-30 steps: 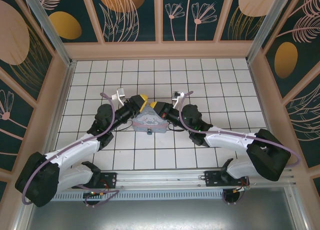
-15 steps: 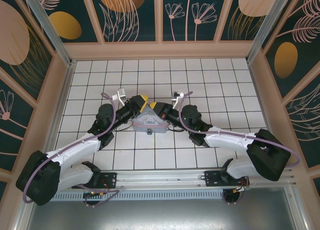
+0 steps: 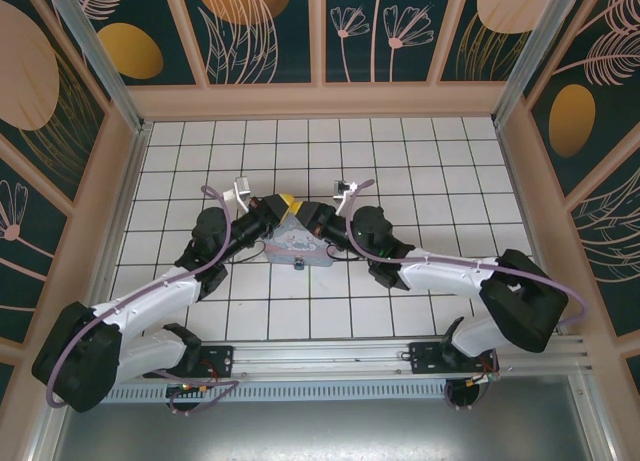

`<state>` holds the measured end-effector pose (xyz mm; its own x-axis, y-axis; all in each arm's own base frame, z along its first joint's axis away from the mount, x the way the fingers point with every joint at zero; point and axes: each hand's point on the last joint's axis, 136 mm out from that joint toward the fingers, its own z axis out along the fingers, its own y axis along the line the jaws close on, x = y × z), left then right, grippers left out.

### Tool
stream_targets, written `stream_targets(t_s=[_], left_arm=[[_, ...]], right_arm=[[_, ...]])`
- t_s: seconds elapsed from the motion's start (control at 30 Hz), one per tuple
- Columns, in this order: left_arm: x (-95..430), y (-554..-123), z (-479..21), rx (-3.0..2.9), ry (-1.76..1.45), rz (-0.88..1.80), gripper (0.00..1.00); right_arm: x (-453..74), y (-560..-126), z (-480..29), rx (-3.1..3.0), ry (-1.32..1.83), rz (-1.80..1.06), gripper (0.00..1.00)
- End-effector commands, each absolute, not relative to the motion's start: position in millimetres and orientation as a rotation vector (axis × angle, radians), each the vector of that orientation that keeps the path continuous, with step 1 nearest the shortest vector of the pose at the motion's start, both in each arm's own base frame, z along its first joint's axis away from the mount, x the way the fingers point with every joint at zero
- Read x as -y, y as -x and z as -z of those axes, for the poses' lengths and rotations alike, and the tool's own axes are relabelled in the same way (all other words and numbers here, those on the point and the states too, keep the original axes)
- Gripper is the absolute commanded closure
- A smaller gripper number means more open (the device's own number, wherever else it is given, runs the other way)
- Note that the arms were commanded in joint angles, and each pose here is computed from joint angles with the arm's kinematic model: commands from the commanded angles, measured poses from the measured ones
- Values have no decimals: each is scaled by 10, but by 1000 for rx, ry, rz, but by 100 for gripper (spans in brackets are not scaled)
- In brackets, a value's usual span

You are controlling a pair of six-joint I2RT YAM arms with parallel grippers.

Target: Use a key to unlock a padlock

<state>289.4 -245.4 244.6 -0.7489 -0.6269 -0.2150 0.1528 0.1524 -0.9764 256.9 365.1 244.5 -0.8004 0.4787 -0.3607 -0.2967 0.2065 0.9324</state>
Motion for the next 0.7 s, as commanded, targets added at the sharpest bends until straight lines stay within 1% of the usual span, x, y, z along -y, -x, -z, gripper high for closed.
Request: stream_targets(t_s=[0.0,0.03,0.07,0.1,0.13,0.17,0.23,0.27,0.37,0.47,0.53,0.6,0.67], left_arm=[[2471,-2807,-2638,-1780,380,1686,96],[2454,-2818,-2627,-1780,389,1676,94],[2452,-2816,-2618,-1783,393,1674,85],[2450,-2821,-2609,-1785,396,1670,69],[2448,-2827,-2615,-1784,397,1669,56],[2455,-2826,-2609,-1786,397,1669,49],[2459,-2832,-2608,-1787,397,1669,41],[2459,-2836,-2606,-1787,398,1670,39],[2466,-2838,-2601,-1788,398,1673,39],[2473,-2842,-2596,-1786,398,1681,48],[2483,-2838,-2594,-1786,397,1689,51],[2487,-2837,-2593,-1783,398,1698,60],[2492,-2830,-2589,-1780,399,1706,64]], right_arm=[[-3637,-2563,-2467,-1879,-160,-1632,83],[-3609,-2559,-2464,-1878,-166,-1625,85],[-3570,-2556,-2463,-1875,-173,-1617,88],[-3536,-2552,-2461,-1873,-180,-1611,91],[-3511,-2546,-2458,-1872,-185,-1608,97],[-3486,-2539,-2464,-1868,-188,-1604,100],[-3445,-2533,-2473,-1861,-192,-1597,100],[-3434,-2528,-2482,-1857,-191,-1597,100],[-3433,-2523,-2500,-1854,-186,-1598,100],[-3460,-2526,-2515,-1852,-178,-1607,100],[-3488,-2524,-2537,-1849,-170,-1618,100],[-3512,-2524,-2563,-1843,-166,-1630,100],[-3523,-2530,-2570,-1839,-166,-1637,100]])
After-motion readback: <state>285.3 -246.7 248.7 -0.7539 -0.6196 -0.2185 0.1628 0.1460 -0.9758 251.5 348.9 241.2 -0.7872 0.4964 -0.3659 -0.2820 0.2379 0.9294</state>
